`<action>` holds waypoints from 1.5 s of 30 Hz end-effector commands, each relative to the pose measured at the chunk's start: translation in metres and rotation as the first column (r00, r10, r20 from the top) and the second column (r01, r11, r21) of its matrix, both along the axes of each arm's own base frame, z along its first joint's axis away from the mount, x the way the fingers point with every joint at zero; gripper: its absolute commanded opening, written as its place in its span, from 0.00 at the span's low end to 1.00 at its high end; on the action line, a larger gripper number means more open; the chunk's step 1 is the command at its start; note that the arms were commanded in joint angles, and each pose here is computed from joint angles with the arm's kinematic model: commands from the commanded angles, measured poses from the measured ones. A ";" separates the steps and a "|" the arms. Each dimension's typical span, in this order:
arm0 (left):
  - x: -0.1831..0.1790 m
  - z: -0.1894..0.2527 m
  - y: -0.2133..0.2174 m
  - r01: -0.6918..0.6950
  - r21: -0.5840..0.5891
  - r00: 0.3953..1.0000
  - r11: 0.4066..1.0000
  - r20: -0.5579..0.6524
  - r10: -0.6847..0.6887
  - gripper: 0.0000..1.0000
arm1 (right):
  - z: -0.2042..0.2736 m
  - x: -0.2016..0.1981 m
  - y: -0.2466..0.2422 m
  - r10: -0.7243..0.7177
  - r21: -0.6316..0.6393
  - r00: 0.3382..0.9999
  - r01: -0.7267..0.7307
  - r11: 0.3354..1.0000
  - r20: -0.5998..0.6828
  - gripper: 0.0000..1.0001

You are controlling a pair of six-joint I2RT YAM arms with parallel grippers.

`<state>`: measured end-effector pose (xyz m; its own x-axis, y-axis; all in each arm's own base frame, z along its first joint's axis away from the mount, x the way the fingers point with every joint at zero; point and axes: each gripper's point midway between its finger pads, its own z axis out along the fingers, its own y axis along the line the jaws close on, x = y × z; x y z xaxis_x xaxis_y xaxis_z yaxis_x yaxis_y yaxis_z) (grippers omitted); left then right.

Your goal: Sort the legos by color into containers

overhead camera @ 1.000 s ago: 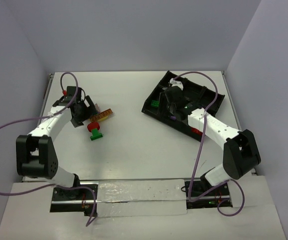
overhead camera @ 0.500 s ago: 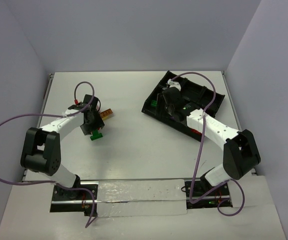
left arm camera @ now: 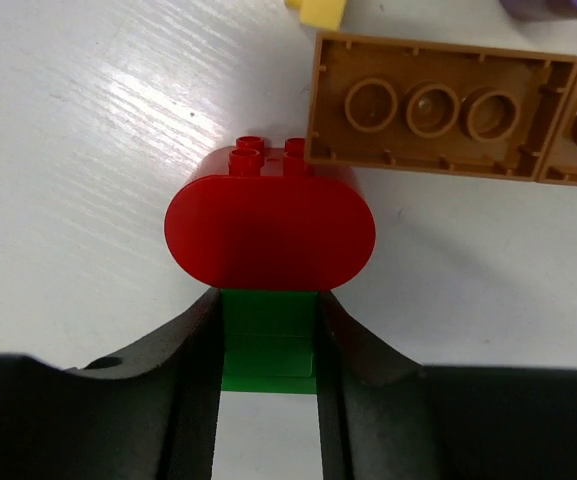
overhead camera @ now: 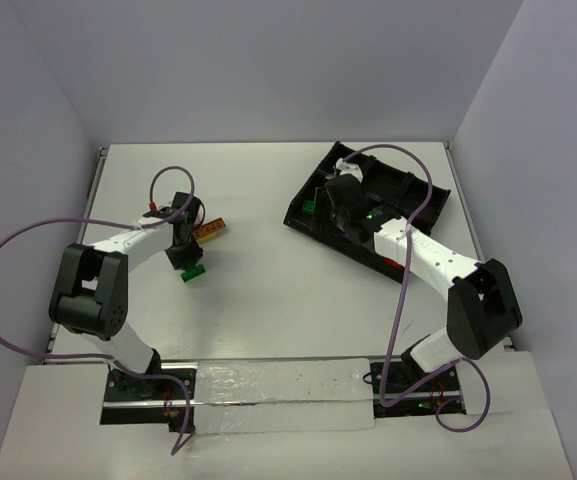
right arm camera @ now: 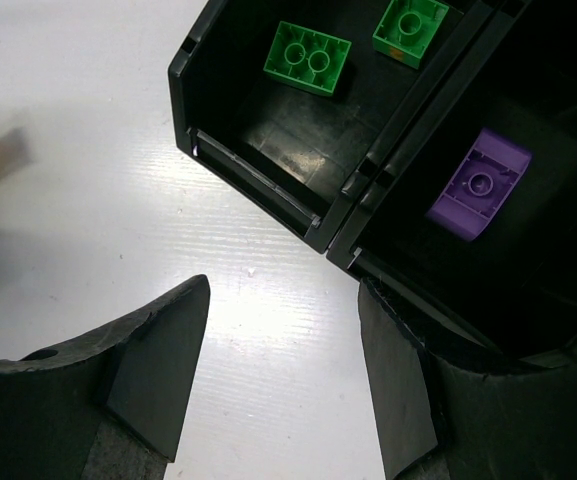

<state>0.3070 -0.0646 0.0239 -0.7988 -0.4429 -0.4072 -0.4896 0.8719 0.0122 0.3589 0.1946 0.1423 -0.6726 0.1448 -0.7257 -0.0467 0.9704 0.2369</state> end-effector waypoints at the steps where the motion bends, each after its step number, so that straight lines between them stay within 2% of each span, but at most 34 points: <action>1: 0.005 0.002 -0.008 0.000 -0.030 0.999 1.000 0.042 0.001 0.26 | 0.017 0.003 0.003 -0.006 0.021 0.999 0.005 1.000 0.045 0.69; 3: 0.006 0.018 -0.014 0.017 -0.045 0.997 0.999 0.073 -0.013 0.09 | 0.019 0.003 0.002 -0.009 0.020 0.999 0.008 1.000 0.048 0.69; 5: 0.007 0.040 -0.022 0.051 -0.063 0.993 0.997 0.108 -0.044 0.00 | 0.022 0.002 0.002 -0.006 0.024 0.999 0.005 1.000 0.053 0.69; 8: 0.006 0.069 -0.035 0.107 -0.092 0.984 0.990 0.153 -0.092 0.00 | 0.030 0.001 0.004 0.007 0.031 0.998 -0.008 0.999 0.064 0.69; 10: 0.008 0.101 -0.050 0.196 -0.138 0.958 0.971 0.237 -0.160 0.00 | 0.036 -0.001 0.003 0.013 0.033 0.997 -0.016 0.999 0.072 0.69; 12: 0.007 0.128 -0.077 0.338 -0.225 0.908 0.914 0.334 -0.254 0.00 | 0.043 -0.004 0.004 0.029 0.042 0.996 -0.033 0.999 0.080 0.69; 14: 0.005 0.142 -0.093 0.439 -0.263 0.860 0.859 0.398 -0.318 0.00 | 0.052 -0.007 0.007 0.047 0.059 0.994 -0.052 0.997 0.094 0.69; 15: 0.003 0.152 -0.107 0.515 -0.296 0.818 0.804 0.449 -0.359 0.00 | 0.057 -0.009 0.010 0.064 0.074 0.993 -0.072 0.995 0.095 0.69; 18: -0.007 0.159 -0.131 0.632 -0.351 0.745 0.691 0.520 -0.417 0.00 | 0.062 -0.016 0.022 0.113 0.116 0.992 -0.118 0.986 0.053 0.69; 19: -0.011 0.163 -0.139 0.666 -0.373 0.720 0.646 0.549 -0.426 0.00 | 0.066 -0.018 0.030 0.131 0.149 0.991 -0.134 0.980 0.036 0.70; 21: -0.012 0.169 -0.146 0.702 -0.374 0.681 0.606 0.602 -0.418 0.00 | 0.079 -0.026 0.052 0.193 0.235 0.981 -0.193 0.953 0.023 0.70; 23: -0.018 0.180 -0.161 0.762 -0.396 0.624 0.513 0.661 -0.416 0.00 | 0.095 -0.033 0.079 0.230 0.319 0.973 -0.222 0.921 0.013 0.71; 26: -0.021 0.183 -0.169 0.790 -0.406 0.597 0.460 0.682 -0.423 0.00 | 0.107 -0.038 0.100 0.248 0.391 0.969 -0.231 0.891 0.009 0.72; 28: -0.023 0.186 -0.171 0.802 -0.405 0.583 0.440 0.690 -0.428 0.00 | 0.113 -0.041 0.119 0.293 0.438 0.956 -0.267 0.858 0.010 0.72; 30: -0.022 0.189 -0.172 0.810 -0.397 0.572 0.431 0.697 -0.433 0.00 | 0.112 -0.043 0.128 0.311 0.425 0.951 -0.279 0.861 -0.007 0.72; 41: -0.023 0.195 -0.171 0.813 -0.387 0.569 0.436 0.690 -0.448 0.00 | 0.101 -0.051 0.180 0.441 0.452 0.897 -0.381 0.807 -0.033 0.77; 43: -0.024 0.195 -0.171 0.812 -0.391 0.571 0.433 0.687 -0.449 0.00 | 0.097 -0.050 0.184 0.445 0.454 0.894 -0.379 0.806 -0.043 0.76; 45: -0.025 0.196 -0.171 0.814 -0.389 0.567 0.430 0.691 -0.448 0.00 | 0.090 -0.048 0.189 0.449 0.456 0.892 -0.378 0.806 -0.053 0.70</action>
